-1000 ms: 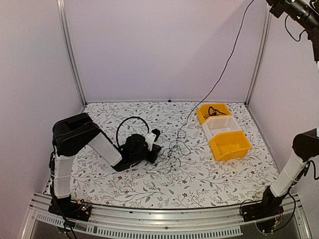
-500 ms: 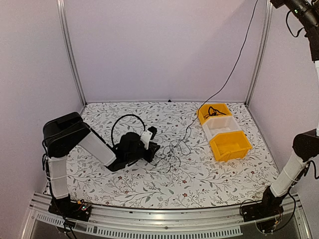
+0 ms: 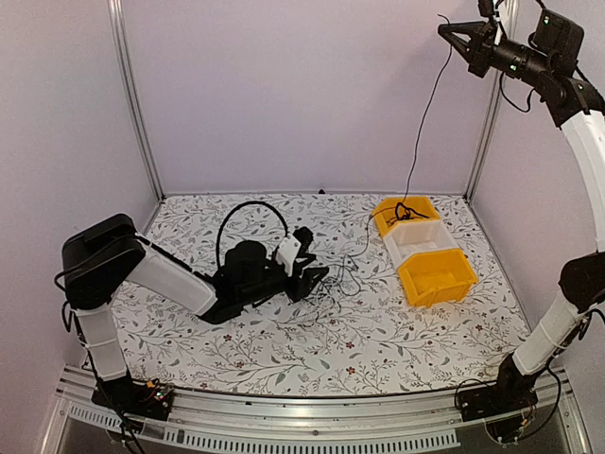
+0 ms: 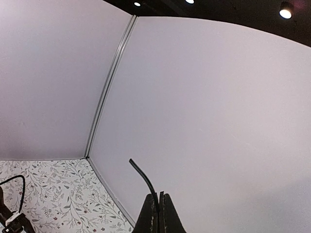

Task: Untangle the cables

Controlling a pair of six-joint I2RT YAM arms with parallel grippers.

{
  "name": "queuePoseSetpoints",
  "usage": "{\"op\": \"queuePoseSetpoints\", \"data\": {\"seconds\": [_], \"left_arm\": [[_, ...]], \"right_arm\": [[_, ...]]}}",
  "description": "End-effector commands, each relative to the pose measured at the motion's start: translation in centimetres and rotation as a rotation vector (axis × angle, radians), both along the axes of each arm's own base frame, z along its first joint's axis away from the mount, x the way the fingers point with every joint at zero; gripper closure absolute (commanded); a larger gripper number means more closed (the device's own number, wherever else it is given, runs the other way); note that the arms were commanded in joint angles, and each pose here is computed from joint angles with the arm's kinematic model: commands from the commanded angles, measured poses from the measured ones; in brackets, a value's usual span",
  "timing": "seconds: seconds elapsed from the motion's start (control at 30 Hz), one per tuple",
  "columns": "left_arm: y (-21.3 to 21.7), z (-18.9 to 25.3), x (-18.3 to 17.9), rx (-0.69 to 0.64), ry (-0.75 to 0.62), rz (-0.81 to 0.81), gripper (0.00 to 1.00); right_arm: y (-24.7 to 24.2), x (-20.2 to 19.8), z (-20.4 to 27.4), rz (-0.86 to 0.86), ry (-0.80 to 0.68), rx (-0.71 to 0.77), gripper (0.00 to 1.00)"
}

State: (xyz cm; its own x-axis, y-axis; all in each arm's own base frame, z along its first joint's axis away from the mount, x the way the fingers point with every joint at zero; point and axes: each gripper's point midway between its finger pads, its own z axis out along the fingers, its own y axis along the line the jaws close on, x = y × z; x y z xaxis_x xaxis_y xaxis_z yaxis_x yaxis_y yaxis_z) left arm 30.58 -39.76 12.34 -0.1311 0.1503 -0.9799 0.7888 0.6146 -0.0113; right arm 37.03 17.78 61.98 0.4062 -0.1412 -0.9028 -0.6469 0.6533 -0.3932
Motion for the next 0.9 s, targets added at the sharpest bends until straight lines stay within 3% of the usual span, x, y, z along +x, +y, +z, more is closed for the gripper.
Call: {"op": "queuePoseSetpoints", "data": {"seconds": [0.0,0.43,0.6,0.77,0.87], "left_arm": [[-4.1,-0.3,0.1,0.024,-0.005,-0.090,0.51],[-6.7,-6.7,6.7,0.144,0.161,0.107,0.48],[-7.0,-8.4,7.5,0.141,0.208,0.077,0.59],[-6.0,-10.4,7.7,0.152,0.248,0.077,0.80],[-5.1,-11.2,7.4,0.165,0.270,0.090,0.79]], "right_arm": [[0.4,-3.2,1.2,0.085,-0.015,0.009,1.00],[0.7,-4.0,0.9,0.120,0.006,0.011,1.00],[0.7,-4.0,1.1,0.118,-0.001,0.013,1.00],[-0.1,-3.5,2.9,0.046,-0.066,0.031,1.00],[-1.1,-3.4,5.5,-0.025,-0.157,0.057,1.00]]}}
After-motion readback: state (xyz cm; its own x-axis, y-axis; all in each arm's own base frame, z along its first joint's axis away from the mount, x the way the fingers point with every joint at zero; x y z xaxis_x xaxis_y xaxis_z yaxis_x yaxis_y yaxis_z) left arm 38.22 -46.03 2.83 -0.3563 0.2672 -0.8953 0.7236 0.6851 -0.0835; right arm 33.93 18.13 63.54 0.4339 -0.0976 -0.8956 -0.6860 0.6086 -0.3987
